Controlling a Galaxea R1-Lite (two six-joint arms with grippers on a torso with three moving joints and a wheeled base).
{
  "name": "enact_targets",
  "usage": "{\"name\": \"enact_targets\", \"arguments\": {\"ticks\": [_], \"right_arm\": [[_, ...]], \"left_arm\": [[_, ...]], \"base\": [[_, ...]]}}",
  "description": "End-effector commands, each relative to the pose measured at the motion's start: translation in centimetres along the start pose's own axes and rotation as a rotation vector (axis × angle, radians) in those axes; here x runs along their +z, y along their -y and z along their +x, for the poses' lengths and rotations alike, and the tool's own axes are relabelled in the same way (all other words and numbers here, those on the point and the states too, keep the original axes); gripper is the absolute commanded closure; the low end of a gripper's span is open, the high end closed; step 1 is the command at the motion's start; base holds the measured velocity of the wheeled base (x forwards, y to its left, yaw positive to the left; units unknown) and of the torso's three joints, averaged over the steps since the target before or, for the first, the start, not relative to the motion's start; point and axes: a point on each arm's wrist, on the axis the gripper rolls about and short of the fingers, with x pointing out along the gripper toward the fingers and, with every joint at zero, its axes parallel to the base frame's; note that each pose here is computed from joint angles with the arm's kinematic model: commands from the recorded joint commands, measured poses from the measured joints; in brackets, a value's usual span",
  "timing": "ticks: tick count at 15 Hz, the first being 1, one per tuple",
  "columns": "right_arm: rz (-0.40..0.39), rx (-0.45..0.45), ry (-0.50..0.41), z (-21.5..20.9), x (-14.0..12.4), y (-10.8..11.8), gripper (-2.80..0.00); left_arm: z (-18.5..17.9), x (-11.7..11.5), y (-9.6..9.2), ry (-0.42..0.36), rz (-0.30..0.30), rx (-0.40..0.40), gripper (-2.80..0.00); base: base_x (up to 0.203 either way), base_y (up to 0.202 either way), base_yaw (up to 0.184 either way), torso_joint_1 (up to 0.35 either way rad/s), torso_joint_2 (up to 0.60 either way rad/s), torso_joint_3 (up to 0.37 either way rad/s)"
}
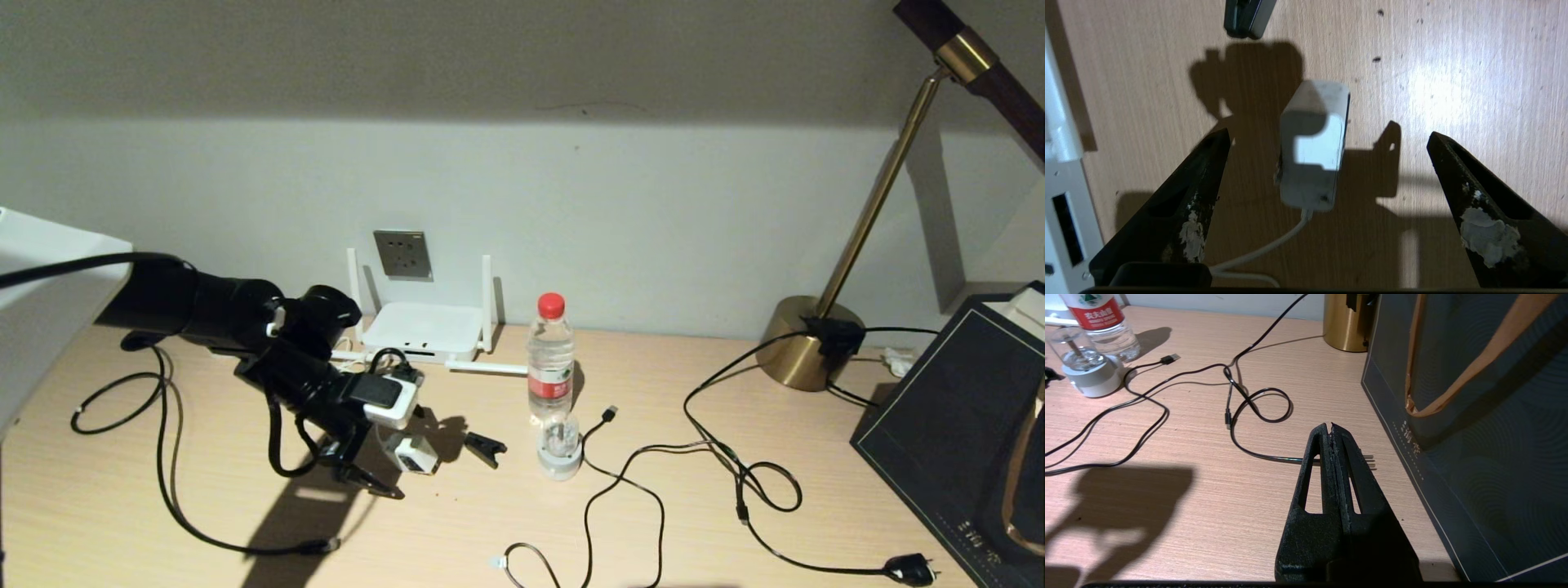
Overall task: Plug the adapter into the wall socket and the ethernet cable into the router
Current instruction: Pick up plug
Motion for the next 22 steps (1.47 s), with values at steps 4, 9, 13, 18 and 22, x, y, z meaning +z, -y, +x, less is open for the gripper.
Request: {"name": "enact_targets", "arguments": {"ticks": [4, 9, 13, 18, 22], "right_arm": [[0.0, 0.001, -0.002, 0.0, 0.0, 0.0, 0.0], [0.0, 0.001, -0.002, 0.0, 0.0, 0.0, 0.0], [0.0, 0.001, -0.002, 0.0, 0.0, 0.0, 0.0], [0.0, 0.001, -0.002, 0.0, 0.0, 0.0, 0.0], [0.0, 0.001, -0.002, 0.0, 0.0, 0.0, 0.0]], "left_arm": [[1.0, 0.6, -0.7, -0.028, -0.014, -0.015, -2.8], [1.1, 0.5, -0.6, -0.038, -0.023, -0.02, -2.8], [1.1, 0.5, -0.6, -0.039, -0.023, -0.02, -2.8], [1.5, 0.3, -0.6, -0.039, -0.043, -0.028, 0.0], [1.8, 0.2, -0.7, -0.048, -0.051, -0.033, 0.0]], "base": [[0.0, 0.0, 0.0, 0.0, 0.0, 0.0], [0.0, 0.0, 0.0, 0.0, 0.0, 0.0], [0.0, 0.0, 0.0, 0.0, 0.0, 0.0], [0.0, 0.0, 0.0, 0.0, 0.0, 0.0], [0.0, 0.0, 0.0, 0.0, 0.0, 0.0]]}}
